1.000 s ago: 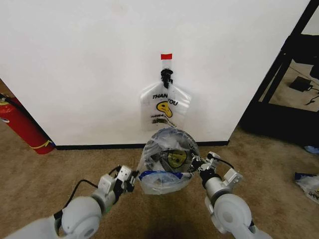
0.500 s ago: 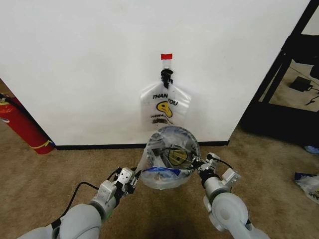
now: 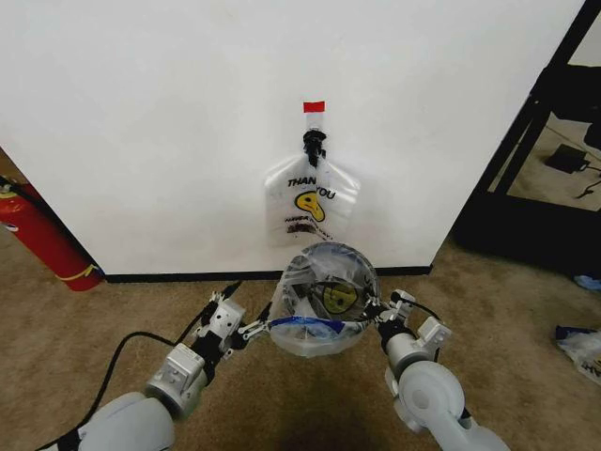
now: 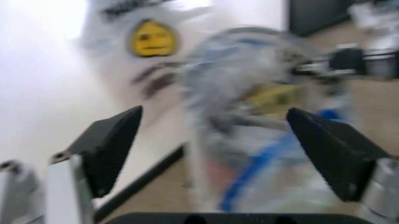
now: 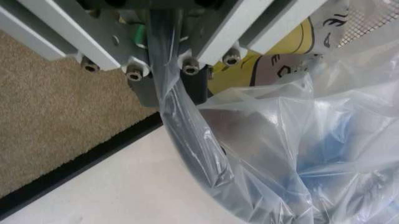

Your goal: Pick up the garbage bag from the wall and place it over the trash bin.

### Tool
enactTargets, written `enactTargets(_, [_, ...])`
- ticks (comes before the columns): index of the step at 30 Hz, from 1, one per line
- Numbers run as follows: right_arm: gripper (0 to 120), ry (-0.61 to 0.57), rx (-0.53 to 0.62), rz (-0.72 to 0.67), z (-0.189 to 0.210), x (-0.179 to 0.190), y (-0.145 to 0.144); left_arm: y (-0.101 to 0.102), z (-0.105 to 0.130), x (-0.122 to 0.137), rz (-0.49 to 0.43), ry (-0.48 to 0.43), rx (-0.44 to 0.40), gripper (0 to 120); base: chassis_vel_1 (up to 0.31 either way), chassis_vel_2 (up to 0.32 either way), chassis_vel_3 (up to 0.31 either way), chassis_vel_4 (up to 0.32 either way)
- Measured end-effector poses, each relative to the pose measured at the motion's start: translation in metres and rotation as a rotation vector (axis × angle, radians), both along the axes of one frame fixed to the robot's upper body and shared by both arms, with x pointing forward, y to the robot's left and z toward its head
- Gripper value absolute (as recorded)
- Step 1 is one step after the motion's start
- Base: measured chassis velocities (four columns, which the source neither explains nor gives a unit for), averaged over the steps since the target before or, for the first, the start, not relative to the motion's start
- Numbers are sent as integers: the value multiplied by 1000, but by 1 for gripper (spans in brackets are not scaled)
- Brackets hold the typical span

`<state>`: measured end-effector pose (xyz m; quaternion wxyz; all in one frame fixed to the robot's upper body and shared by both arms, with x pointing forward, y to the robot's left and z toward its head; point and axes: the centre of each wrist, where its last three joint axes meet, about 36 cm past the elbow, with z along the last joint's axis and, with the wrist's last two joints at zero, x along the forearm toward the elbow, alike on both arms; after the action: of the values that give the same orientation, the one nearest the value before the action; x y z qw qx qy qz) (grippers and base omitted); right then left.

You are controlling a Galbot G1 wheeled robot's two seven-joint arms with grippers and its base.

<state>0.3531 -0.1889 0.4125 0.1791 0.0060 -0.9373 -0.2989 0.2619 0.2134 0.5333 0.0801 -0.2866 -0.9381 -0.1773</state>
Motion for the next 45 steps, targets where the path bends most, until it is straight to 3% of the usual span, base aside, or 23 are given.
enactTargets(3, [0,2,-21,3,0,-4,0,-8,-1,0,-124,85,62,100,0,0,0,0])
enactTargets(11, [0,9,-20,21,3,-4,6,-11,-11,14,-154,110,94,100,0,0,0,0])
enactTargets(14, [0,19,-14,30,3,-3,9,-8,-17,23,-148,113,115,94,0,0,0,0])
enactTargets(16, [0,23,-10,38,4,-3,12,-5,-24,29,-137,126,129,86,0,0,0,0])
enactTargets(20, [0,25,-7,41,3,-3,14,-4,-30,32,-129,140,135,81,0,0,0,0])
enactTargets(38, [0,25,-8,54,3,-4,18,-2,-44,35,-120,181,142,14,0,0,0,0])
enactTargets(41, [0,24,-7,54,3,-4,18,-2,-45,34,-120,183,140,8,0,0,0,0])
enactTargets(42, [0,24,-6,54,3,-4,19,-2,-45,33,-122,186,136,0,0,0,0,0])
enactTargets(45, [0,23,-2,53,3,-4,20,-3,-46,30,-125,182,126,0,0,0,0,0])
